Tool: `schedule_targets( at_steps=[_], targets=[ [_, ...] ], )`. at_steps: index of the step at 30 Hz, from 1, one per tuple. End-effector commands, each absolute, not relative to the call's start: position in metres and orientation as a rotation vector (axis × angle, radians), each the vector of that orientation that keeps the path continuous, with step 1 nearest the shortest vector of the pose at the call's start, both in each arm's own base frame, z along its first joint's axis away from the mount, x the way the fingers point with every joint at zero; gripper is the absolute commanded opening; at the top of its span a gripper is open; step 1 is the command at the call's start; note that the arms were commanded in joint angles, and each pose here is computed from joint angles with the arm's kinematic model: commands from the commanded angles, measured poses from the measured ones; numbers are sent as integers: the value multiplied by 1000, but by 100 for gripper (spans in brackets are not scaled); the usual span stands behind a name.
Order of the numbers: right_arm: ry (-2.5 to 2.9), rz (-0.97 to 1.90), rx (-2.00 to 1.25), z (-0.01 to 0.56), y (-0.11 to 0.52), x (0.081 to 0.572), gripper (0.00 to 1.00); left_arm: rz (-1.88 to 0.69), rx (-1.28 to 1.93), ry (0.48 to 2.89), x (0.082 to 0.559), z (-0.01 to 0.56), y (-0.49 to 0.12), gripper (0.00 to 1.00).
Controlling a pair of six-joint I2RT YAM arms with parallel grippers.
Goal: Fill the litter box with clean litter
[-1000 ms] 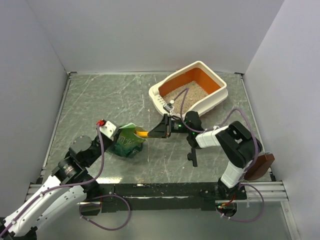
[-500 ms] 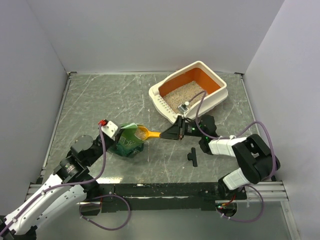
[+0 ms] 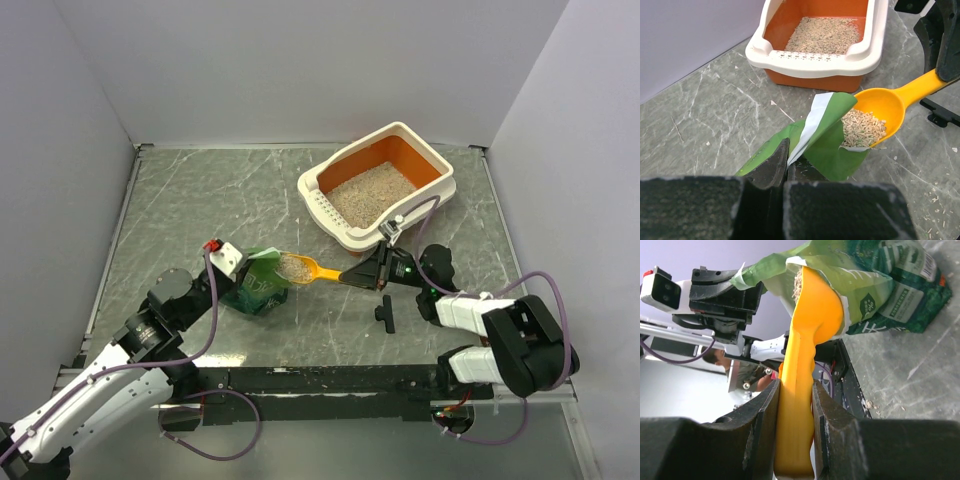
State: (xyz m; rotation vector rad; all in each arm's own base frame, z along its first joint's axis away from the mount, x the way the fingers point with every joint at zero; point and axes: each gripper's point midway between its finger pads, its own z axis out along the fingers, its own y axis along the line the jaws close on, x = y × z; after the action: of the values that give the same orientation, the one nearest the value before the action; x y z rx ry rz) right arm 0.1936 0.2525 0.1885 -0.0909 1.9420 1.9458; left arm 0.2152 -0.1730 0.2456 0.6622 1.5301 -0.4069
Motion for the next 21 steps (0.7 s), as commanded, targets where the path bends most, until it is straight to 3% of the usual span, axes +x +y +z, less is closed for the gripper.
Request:
schedule_targets(
  at_steps=[1,21],
  targets=[
    [1915,1899,-119,190,243,189,0,-471,662,1443,212,264,-186,1],
    [1998,1861,123,187,222,182,0,-473,651,1420,209,270,-184,1]
  ],
)
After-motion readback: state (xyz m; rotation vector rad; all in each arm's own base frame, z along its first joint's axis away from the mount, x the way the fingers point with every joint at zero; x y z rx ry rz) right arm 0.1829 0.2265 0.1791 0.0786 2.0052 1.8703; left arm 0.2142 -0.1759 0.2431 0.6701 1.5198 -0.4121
